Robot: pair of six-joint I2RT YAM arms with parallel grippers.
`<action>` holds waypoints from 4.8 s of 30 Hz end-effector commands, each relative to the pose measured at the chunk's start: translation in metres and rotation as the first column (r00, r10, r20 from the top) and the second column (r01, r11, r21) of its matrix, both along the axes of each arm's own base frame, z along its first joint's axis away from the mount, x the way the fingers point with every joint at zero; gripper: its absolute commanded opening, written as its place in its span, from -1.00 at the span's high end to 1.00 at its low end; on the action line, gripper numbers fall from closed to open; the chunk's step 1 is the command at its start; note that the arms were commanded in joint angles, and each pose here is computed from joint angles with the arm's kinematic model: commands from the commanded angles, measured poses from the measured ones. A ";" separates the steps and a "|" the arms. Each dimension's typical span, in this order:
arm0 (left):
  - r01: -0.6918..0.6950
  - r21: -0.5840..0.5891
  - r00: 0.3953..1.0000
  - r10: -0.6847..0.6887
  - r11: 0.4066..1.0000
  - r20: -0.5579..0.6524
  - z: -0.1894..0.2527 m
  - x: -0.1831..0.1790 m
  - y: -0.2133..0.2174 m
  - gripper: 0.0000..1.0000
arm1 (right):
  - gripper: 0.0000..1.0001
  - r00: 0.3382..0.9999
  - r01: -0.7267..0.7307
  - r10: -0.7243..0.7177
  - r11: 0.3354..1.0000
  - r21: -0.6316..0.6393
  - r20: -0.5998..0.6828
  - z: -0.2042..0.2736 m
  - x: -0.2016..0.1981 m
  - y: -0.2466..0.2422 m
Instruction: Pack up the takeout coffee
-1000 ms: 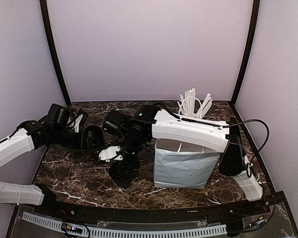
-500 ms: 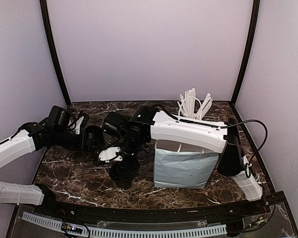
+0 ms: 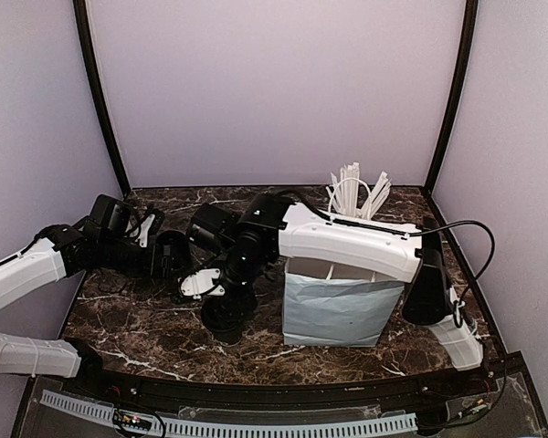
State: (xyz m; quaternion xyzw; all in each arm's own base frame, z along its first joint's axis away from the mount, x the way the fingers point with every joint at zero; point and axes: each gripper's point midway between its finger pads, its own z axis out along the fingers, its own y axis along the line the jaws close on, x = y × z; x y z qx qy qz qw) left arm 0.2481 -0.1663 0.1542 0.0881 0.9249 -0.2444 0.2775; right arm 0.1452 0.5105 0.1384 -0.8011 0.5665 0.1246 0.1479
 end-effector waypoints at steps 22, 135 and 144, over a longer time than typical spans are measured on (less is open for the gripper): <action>0.394 -0.078 0.893 -0.362 0.916 0.267 0.135 0.006 -0.095 -0.54 | -0.34 0.841 -0.043 -0.250 0.853 0.521 0.479 0.303 0.011 -0.114; 0.526 0.277 0.644 -0.590 0.804 0.488 0.149 -0.094 -0.263 1.00 | -0.02 0.908 0.332 -0.415 0.788 0.518 0.050 0.274 -0.019 -0.316; 0.557 0.261 0.653 -0.610 0.788 0.448 0.142 -0.097 -0.274 1.00 | 0.03 0.935 0.304 -0.355 0.828 0.472 0.020 0.255 -0.012 -0.294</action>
